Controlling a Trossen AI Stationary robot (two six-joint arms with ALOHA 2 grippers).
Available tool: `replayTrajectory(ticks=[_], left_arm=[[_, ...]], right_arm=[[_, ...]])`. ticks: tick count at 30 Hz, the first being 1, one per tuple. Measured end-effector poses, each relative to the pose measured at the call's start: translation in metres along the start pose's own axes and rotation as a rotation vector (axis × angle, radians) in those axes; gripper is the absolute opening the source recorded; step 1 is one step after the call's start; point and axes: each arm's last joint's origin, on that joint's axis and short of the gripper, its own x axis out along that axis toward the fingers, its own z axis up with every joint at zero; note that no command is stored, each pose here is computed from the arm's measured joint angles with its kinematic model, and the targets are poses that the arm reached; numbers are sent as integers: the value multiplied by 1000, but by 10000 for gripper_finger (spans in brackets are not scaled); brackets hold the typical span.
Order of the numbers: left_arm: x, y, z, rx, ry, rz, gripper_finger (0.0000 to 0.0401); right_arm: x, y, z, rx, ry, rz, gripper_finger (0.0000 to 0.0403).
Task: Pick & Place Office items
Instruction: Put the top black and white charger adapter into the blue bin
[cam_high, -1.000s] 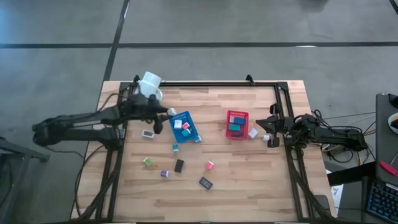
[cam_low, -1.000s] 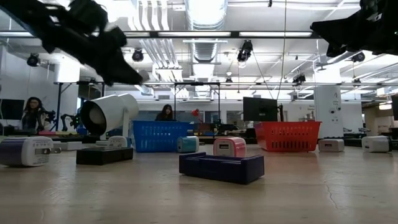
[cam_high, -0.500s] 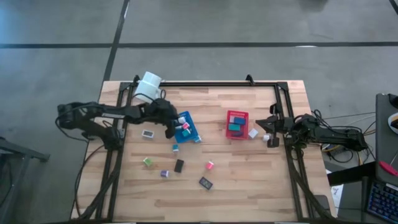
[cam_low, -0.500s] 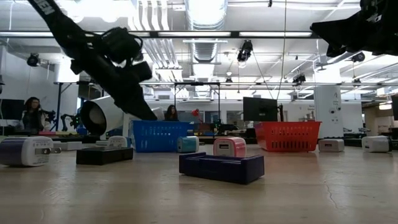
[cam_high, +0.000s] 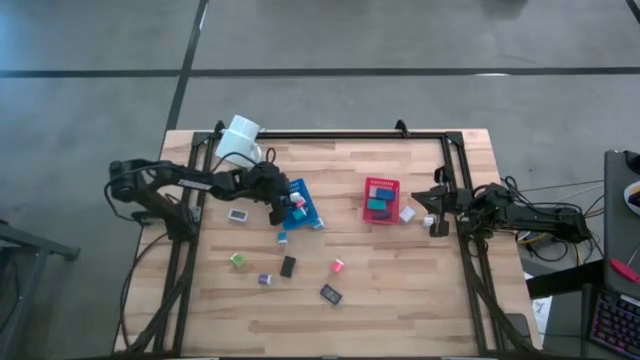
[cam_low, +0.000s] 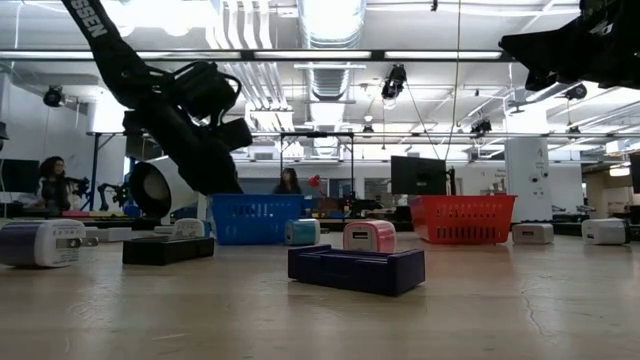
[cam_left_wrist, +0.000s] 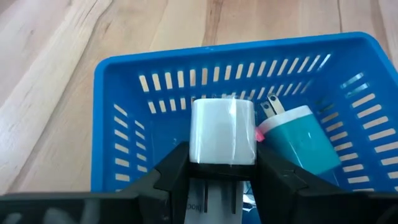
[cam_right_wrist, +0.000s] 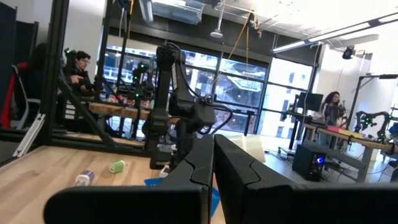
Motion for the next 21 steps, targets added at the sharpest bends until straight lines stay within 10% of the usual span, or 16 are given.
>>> replayTrajectory(ticks=[12,21], left_arm=[[-3,-1,-1,0,11,0,262],[-26,-3,14,42,-91,13,274]], right_arm=[[0,0,0,-2,1,-3,8],[0,0,0,-10,-1,-3,8]])
